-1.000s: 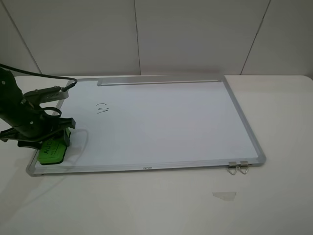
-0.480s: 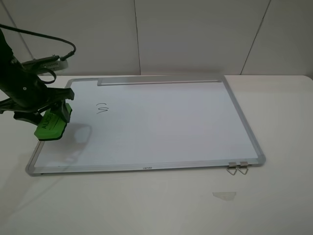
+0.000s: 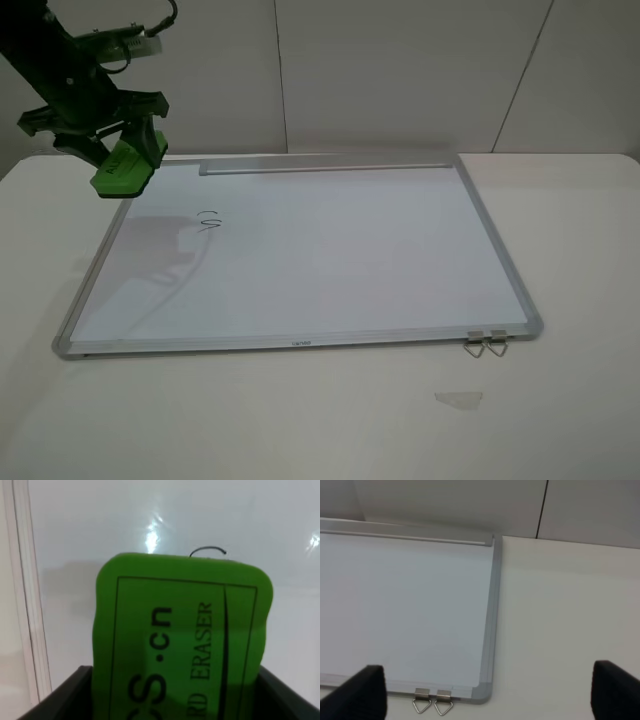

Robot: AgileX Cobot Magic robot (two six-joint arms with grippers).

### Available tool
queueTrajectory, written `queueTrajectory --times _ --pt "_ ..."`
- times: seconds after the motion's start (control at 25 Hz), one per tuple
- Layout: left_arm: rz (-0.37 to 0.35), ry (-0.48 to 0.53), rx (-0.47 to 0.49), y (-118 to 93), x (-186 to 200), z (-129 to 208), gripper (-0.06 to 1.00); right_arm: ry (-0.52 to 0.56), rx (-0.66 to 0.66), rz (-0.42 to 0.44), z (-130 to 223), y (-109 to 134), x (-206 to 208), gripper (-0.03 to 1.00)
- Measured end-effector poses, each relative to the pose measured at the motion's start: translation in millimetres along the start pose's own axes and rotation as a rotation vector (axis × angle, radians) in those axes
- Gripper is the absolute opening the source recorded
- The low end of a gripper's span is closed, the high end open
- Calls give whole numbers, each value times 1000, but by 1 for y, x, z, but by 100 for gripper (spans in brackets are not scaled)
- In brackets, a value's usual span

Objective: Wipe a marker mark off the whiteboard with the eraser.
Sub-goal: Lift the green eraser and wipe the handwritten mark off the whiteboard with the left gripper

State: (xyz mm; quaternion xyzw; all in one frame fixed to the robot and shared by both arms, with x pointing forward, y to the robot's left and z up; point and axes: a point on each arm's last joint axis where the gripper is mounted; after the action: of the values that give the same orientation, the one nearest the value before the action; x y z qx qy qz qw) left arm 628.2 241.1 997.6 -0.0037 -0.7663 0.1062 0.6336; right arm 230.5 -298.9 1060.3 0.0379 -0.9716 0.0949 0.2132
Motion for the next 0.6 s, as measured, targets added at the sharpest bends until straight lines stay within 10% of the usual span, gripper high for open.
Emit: queueTrajectory --times 0.6 --pt "-16 167 -273 -13 -118 -20 60 0 0 0 0 0 0 81"
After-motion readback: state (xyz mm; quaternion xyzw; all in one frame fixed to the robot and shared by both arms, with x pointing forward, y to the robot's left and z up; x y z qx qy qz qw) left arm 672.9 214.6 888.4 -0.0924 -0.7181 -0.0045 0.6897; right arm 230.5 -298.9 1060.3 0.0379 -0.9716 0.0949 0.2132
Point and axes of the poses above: a point on each arm's last joint axis where the gripper is mounted, x pointing back along that axis away from the gripper, y along the wrist's bending axis when the last joint is at zero, z = x × y, and after that the axes turned 8 degrees about x, right-handed
